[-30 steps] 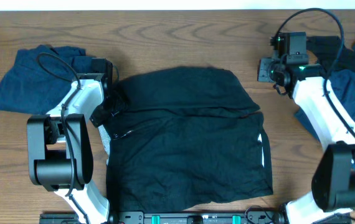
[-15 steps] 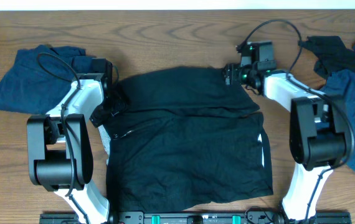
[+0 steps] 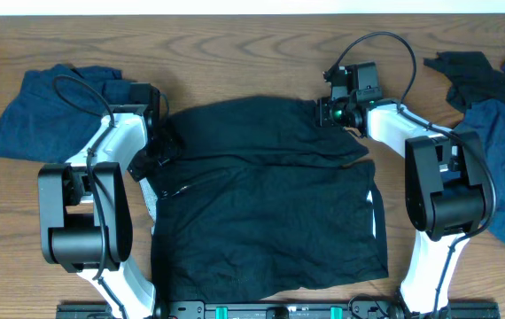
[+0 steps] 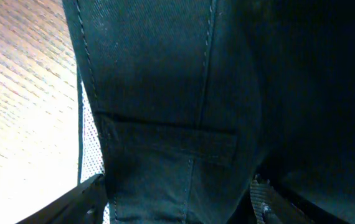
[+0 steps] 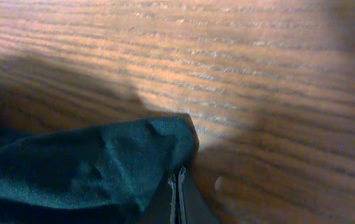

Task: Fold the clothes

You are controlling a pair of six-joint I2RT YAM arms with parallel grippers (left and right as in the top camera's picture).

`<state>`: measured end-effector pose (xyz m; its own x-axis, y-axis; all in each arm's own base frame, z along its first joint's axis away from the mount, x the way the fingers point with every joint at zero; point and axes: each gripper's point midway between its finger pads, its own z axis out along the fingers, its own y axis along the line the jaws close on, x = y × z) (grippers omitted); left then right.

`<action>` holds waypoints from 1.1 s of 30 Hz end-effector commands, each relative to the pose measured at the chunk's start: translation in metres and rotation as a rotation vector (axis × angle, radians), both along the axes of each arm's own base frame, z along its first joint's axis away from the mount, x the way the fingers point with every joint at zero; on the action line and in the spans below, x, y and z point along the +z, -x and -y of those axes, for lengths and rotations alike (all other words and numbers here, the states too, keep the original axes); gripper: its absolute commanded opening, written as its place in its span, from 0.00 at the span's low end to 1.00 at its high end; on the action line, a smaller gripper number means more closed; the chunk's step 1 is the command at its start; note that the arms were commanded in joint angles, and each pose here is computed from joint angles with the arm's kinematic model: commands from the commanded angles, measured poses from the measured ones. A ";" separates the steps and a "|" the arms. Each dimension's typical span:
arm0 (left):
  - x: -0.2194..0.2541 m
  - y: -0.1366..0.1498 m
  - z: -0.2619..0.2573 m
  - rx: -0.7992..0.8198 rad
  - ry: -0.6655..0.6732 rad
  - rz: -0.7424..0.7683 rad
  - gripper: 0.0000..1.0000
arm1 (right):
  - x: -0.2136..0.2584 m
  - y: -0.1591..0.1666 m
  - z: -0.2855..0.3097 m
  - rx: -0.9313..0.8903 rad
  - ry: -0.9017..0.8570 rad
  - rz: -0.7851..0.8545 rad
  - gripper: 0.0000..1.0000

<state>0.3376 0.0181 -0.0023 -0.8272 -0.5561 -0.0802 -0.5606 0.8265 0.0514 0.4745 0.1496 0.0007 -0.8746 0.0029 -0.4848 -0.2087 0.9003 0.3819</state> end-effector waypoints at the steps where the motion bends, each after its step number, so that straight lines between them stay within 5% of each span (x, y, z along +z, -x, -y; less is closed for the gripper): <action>1: -0.018 0.024 -0.007 -0.019 -0.030 -0.101 0.75 | 0.004 0.004 0.010 -0.017 -0.003 -0.015 0.01; 10: -0.019 0.024 -0.007 -0.019 -0.030 -0.101 0.75 | 0.125 -0.020 0.087 -0.285 0.153 0.235 0.01; 15: -0.018 0.024 -0.007 -0.019 -0.030 -0.101 0.74 | 0.175 -0.011 0.091 -0.269 0.190 0.340 0.01; 24: -0.018 0.024 -0.007 -0.019 -0.030 -0.102 0.75 | 0.113 0.006 0.070 -0.164 0.252 0.173 0.02; 28: -0.018 0.025 -0.007 -0.019 -0.030 -0.106 0.75 | 0.069 0.013 0.080 -0.170 0.317 0.063 0.40; 33: -0.018 0.025 -0.007 -0.019 -0.030 -0.104 0.74 | 0.052 0.022 0.113 -0.290 0.398 -0.020 0.43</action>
<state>0.3352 0.0095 -0.0029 -0.8420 -0.5372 -0.0496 -0.5388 0.8421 0.0253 0.4497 0.0608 0.0502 -0.8833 0.0131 -0.4686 -0.0150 0.9983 0.0561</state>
